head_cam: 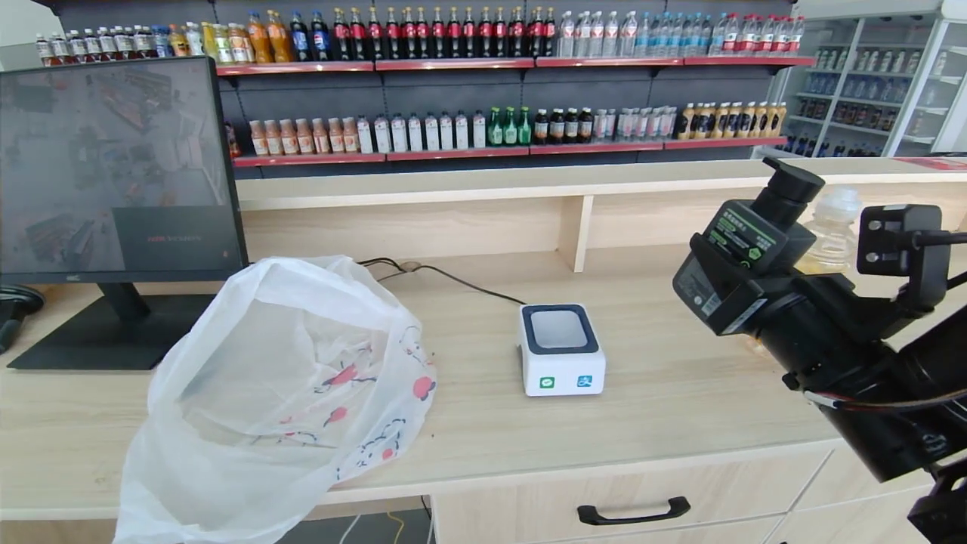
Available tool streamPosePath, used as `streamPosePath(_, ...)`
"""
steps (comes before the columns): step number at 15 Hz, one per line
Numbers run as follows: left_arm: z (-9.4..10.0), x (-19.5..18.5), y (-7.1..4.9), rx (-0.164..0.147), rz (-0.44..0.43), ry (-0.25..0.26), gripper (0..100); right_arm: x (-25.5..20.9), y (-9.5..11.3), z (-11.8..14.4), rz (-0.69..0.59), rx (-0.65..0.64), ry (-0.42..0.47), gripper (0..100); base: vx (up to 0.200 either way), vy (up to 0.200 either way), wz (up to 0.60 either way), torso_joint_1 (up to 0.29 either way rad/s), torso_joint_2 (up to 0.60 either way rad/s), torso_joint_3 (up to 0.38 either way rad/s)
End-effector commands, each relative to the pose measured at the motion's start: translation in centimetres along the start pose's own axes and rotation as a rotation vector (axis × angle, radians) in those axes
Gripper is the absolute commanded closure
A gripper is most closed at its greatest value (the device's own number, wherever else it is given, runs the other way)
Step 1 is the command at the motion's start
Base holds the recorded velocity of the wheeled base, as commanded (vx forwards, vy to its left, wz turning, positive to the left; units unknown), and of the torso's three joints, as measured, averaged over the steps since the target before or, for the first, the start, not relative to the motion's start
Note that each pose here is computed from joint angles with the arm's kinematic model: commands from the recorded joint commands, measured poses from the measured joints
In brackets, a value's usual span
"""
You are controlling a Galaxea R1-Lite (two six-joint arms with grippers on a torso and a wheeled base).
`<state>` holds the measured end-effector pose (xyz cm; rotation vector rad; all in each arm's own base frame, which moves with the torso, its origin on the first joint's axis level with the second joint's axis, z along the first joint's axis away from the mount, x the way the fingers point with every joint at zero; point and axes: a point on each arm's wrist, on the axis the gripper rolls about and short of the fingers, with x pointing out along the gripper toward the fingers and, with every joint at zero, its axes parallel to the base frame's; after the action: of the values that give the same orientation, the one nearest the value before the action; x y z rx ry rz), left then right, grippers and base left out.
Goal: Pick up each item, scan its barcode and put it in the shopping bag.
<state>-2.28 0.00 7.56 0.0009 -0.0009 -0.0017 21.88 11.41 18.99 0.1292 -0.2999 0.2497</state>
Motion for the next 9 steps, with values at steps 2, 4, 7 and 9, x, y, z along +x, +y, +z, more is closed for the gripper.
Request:
streamPosePath(2,0.00,0.00,0.00,-0.001,0.000,-0.001,0,0.10,0.49,-0.69,0.017,-0.001,0.023,100,0.000,0.200,0.00,0.002,0.01,0.002)
streamPosePath(4,0.00,0.00,0.00,-0.001,0.000,-0.001,0,0.33,0.55,-0.88,0.017,0.000,0.026,100,0.000,0.200,0.00,0.005,0.01,0.002)
streamPosePath(7,0.00,0.00,0.00,0.001,0.000,-0.001,0,0.21,0.59,-0.87,0.020,-0.001,0.028,100,0.000,0.200,0.00,0.002,0.01,0.001)
streamPosePath(9,0.00,0.00,0.00,0.002,0.000,-0.001,0,0.10,0.56,-0.86,0.020,0.002,0.030,100,0.000,0.000,0.00,0.000,0.00,0.000)
